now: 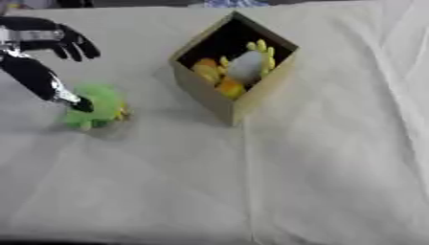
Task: Pick up objects on the table and place them in the box.
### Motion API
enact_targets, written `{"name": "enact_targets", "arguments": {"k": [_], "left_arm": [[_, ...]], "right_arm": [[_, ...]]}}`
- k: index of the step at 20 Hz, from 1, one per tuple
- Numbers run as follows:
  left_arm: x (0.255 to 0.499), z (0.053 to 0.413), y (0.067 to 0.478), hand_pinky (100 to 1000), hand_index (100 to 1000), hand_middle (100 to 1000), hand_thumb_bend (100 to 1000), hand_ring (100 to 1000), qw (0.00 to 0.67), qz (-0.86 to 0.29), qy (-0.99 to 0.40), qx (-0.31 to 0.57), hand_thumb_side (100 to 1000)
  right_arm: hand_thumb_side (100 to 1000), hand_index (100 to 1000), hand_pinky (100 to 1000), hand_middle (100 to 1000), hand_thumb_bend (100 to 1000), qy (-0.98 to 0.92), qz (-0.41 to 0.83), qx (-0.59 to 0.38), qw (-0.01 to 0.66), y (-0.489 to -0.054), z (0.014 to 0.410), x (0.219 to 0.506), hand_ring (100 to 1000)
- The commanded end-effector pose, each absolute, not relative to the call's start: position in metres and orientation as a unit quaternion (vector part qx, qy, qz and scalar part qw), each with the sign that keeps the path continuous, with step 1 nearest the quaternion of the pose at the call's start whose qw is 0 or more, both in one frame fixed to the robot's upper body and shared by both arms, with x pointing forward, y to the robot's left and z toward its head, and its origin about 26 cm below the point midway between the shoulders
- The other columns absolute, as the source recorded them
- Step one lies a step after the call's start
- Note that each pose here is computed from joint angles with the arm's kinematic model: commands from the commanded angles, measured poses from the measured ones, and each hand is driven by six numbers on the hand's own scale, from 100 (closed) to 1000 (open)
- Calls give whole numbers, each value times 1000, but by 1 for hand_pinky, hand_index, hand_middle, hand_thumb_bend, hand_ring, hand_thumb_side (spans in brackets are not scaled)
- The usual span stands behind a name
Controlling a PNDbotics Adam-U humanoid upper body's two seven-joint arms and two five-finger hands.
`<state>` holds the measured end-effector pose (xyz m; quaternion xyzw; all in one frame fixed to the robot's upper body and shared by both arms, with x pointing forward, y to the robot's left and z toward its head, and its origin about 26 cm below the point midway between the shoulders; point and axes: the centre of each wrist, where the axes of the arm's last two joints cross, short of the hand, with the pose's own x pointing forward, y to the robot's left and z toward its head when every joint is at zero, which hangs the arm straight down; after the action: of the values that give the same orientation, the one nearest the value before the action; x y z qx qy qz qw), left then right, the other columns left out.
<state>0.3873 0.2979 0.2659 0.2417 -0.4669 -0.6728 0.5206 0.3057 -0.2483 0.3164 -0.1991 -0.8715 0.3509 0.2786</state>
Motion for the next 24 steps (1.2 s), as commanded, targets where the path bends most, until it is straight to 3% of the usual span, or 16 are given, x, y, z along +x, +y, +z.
{"name": "enact_targets", "arguments": {"k": [1, 6, 10, 14, 20, 24], "left_arm": [[396, 269, 305, 855, 874, 811, 675, 833, 527, -670, -450, 264, 248], [409, 255, 314, 852, 869, 815, 651, 834, 546, -665, -425, 280, 190], [415, 248, 320, 853, 870, 821, 658, 836, 550, -669, -405, 292, 192], [420, 241, 322, 840, 861, 808, 609, 826, 555, -671, -396, 293, 195], [424, 236, 320, 765, 782, 700, 384, 735, 547, -674, -396, 300, 181], [427, 231, 316, 739, 745, 650, 330, 699, 527, -679, -397, 321, 144]], "right_arm": [[524, 821, 911, 645, 100, -878, 344, -201, 266, -250, 323, 302, 784], [523, 821, 912, 643, 100, -879, 342, -196, 268, -250, 322, 302, 783], [523, 821, 912, 643, 100, -880, 342, -193, 267, -250, 321, 302, 782], [523, 821, 913, 641, 100, -882, 339, -189, 268, -249, 320, 302, 781], [523, 823, 914, 641, 100, -884, 332, -187, 271, -250, 319, 303, 781], [523, 823, 914, 641, 100, -885, 328, -187, 272, -250, 319, 303, 781]]}}
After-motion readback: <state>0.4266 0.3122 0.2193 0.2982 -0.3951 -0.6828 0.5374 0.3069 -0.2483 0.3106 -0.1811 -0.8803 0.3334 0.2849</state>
